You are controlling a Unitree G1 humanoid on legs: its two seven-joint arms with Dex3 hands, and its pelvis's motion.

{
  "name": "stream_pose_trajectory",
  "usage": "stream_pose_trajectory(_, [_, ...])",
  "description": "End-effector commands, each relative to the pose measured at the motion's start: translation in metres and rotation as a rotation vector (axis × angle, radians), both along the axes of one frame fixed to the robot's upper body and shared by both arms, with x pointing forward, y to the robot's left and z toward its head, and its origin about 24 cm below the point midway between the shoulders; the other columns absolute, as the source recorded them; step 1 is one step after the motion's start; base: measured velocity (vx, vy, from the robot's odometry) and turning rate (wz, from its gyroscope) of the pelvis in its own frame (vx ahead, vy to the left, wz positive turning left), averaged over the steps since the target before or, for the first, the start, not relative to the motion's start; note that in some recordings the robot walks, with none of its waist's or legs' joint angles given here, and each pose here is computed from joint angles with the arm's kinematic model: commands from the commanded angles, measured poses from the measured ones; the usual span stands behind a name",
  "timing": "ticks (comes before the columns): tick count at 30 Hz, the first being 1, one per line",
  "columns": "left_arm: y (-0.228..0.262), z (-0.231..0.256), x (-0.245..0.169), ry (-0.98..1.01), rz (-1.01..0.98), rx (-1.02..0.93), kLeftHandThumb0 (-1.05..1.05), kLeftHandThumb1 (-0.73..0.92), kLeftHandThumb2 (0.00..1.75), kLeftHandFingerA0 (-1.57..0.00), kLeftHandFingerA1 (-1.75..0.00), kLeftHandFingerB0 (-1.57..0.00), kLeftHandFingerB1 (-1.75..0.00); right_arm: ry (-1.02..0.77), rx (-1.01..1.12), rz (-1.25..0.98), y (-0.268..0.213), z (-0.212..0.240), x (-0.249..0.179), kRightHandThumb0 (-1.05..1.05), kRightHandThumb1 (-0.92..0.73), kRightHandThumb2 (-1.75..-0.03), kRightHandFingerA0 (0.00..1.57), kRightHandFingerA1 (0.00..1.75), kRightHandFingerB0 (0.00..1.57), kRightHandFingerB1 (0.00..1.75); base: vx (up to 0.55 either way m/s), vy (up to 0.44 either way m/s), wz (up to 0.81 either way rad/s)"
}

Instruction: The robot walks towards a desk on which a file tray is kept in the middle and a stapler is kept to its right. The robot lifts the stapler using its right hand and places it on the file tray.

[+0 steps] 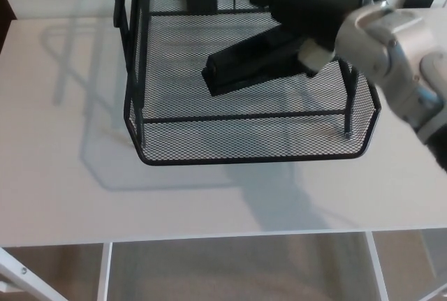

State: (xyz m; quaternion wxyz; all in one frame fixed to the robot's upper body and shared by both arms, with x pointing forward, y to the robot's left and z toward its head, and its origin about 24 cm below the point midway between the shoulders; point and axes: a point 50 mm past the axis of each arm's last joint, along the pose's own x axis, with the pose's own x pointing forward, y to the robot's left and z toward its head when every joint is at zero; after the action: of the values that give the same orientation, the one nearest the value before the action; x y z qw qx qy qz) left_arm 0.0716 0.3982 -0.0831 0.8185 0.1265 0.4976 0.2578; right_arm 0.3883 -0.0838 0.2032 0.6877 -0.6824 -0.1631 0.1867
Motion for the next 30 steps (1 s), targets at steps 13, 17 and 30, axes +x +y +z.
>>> stream_pose_trajectory(13, [0.004, 0.001, -0.012, 0.001, 0.048, -0.009, -0.91, 0.78, 1.33, -0.35, -0.86, -0.09, -0.61, -0.053, 0.018, 0.012, -0.004, 0.132, -0.022, -0.94, -0.75, -0.63, 0.00, 0.00, 0.00, 0.03, 0.00, 0.000, 0.00])
stream_pose_trajectory(17, [0.006, 0.002, -0.015, 0.018, 0.017, 0.007, -0.93, 0.79, 1.34, -0.38, -0.90, -0.12, -0.64, -0.095, 0.194, -0.057, -0.044, 0.185, -0.042, -1.01, -0.64, -0.93, 0.00, 0.12, 0.00, 0.04, 0.00, 0.000, 0.00])
stream_pose_trajectory(30, [0.008, 0.004, -0.011, 0.032, 0.008, 0.023, -0.92, 0.80, 1.35, -0.37, -0.88, -0.10, -0.63, -0.378, 0.510, -0.243, -0.212, 0.234, -0.119, -1.02, -0.69, -1.02, 0.00, 0.17, 0.00, 0.00, 0.00, 0.000, 0.00])
